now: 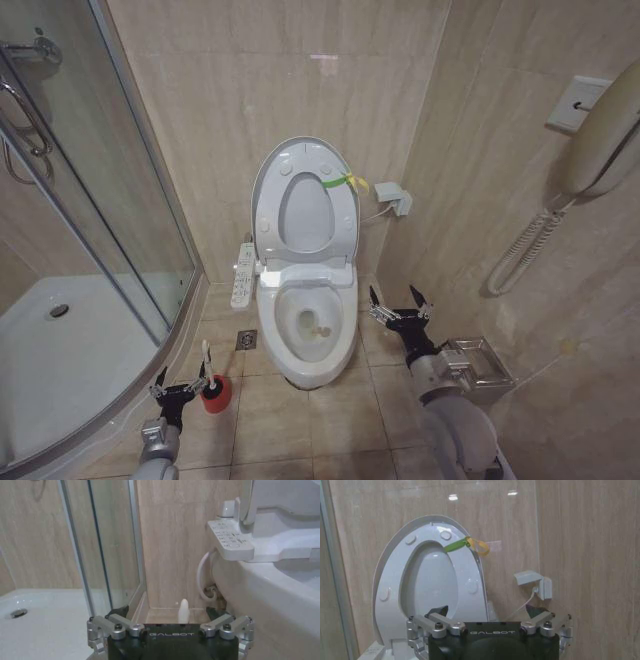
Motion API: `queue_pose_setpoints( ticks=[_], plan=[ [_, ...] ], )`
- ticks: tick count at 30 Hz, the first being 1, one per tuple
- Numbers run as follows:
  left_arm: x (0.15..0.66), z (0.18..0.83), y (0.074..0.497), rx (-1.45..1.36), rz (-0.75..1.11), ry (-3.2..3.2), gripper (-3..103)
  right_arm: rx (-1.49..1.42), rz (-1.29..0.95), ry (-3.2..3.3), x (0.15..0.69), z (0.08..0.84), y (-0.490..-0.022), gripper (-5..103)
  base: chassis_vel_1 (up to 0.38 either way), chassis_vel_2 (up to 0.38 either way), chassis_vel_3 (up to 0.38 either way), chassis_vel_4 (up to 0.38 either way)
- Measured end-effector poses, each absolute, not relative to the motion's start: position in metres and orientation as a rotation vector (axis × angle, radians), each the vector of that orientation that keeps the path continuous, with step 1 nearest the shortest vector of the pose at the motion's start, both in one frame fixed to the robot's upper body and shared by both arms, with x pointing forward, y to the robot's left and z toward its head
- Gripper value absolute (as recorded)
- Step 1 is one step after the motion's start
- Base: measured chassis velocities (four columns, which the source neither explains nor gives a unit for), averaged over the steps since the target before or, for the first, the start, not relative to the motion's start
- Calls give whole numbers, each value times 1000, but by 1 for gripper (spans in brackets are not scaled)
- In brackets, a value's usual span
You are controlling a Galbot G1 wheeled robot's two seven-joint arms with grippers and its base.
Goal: Open the toilet lid, clean the toilet bowl with a toilet brush, close the toilet lid, and flush.
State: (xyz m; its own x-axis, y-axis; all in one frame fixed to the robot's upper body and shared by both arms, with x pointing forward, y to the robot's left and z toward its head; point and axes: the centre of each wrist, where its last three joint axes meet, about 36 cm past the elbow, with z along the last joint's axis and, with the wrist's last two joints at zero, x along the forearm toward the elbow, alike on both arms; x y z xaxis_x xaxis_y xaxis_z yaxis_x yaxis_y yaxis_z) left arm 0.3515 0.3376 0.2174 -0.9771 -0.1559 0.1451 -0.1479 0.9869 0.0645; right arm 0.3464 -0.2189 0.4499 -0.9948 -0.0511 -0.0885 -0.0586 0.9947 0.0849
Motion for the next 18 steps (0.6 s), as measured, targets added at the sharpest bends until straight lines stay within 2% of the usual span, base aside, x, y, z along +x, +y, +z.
queue_pose_setpoints(
  ticks=[11,18],
  plan=[
    [350,220,336,233,-77,-2995,100,-84,134,3051,346,450,-219,100,-58,62,65,-69],
    [349,222,337,235,-81,-3001,100,-84,134,3051,346,450,-219,100,-6,10,9,-5]
  ],
)
